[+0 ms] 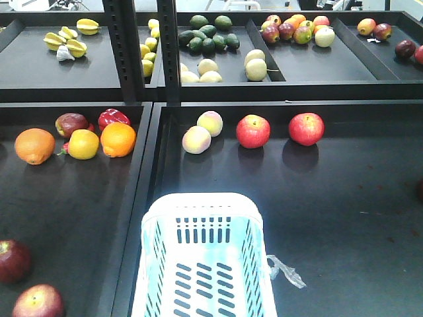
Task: Pick three apples into basket with both arms
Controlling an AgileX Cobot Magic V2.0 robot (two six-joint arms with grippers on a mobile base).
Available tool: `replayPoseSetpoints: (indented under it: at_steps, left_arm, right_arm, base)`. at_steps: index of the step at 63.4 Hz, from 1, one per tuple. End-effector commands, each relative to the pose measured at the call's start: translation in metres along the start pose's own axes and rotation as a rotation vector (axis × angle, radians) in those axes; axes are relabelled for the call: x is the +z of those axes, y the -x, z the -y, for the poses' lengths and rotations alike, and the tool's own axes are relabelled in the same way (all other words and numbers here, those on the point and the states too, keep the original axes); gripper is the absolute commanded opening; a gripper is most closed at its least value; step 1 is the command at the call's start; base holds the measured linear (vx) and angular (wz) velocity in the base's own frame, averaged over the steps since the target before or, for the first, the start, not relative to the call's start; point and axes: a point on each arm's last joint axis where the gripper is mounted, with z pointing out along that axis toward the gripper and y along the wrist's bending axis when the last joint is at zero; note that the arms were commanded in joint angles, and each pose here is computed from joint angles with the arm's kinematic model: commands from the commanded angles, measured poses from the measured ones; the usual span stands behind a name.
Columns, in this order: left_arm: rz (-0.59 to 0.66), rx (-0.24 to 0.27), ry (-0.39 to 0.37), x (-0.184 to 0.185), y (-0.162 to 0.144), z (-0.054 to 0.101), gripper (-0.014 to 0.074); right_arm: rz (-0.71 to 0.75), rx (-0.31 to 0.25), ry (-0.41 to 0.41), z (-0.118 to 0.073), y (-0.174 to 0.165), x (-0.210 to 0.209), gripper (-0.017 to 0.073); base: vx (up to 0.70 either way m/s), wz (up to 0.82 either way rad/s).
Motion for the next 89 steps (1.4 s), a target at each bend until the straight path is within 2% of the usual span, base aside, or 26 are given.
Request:
replayPoseSetpoints:
  at_steps: [1,7,24,44,51,63,74,89]
  left_arm:
    - [0.089,0.062,-0.093,0.005,0.02,0.006,0.072]
    - [0.074,0.137,-0.166,0.02,0.025,0.01,0.0706]
    - [0.087,0.45,-0.272,0.06,0.039,0.025,0.0695]
    - [0.054,0.636,-0.362,0.096,0.078,0.053,0.068]
    - [0.001,0.709,-0.403,0.117,0.076,0.068,0.0675]
    - [-0.049,0.874,-0.41,0.153,0.066,0.092,0.0668]
    - [-0.001,0.946,-0.38,0.174,0.064,0.106,0.0663]
    - [0.01,0.946,-0.356,0.197,0.061,0.11,0.0641]
  right_arm:
    - [0.075,-0.013,0.008,0.0,0.003,0.0,-0.0009]
    - [0.075,-0.013,0.008,0.0,0.003,0.0,-0.0009]
    - [0.074,-0.013,0.008,0.0,0.003,0.0,-0.0009]
    - [0.074,-0.013,0.008,0.0,0.003,0.0,-0.0009]
    - [0.074,-0.013,0.008,0.0,0.003,0.0,-0.0009]
    - [0.074,-0.013,0.008,0.0,0.003,0.0,-0.0009]
    - [0.074,-0.013,0.008,0.0,0.003,0.0,-0.0009]
    - [0.075,-0.013,0.008,0.0,0.003,0.0,-0.0009]
  base:
    - [0.0,0.0]
    - [0.0,0.0]
    - [0.0,0.0]
    - [0.0,0.0]
    - [0.0,0.0]
    - [0.0,0.0]
    - [0.0,0.0]
    - [0.0,0.0]
